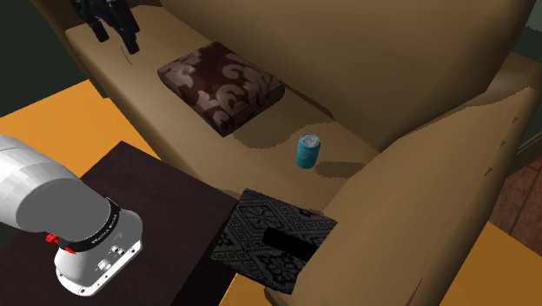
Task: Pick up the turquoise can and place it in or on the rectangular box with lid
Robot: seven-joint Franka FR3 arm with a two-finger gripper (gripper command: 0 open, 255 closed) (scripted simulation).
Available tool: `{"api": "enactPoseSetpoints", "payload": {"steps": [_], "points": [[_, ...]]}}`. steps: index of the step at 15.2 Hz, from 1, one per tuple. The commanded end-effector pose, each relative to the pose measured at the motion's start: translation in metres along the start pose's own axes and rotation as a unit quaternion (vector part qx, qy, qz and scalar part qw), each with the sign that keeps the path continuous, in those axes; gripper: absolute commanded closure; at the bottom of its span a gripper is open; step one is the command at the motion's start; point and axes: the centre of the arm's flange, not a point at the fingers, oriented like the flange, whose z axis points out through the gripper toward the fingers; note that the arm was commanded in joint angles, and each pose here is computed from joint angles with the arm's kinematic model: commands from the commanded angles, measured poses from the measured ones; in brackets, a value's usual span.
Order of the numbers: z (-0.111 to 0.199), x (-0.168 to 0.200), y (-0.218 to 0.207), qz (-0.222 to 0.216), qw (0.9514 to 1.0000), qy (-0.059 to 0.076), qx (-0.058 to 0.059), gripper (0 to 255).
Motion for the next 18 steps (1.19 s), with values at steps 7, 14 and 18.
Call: {"api": "enactPoseSetpoints", "payload": {"steps": [7, 14, 18], "points": [[0.042, 0.024, 0.062, -0.01, 0.9999, 0.002, -0.001, 0], [0.091, 0.055, 0.134, -0.021, 0.9998, 0.004, -0.001, 0], [0.118, 0.073, 0.175, -0.028, 0.9996, 0.006, -0.002, 0]]}}
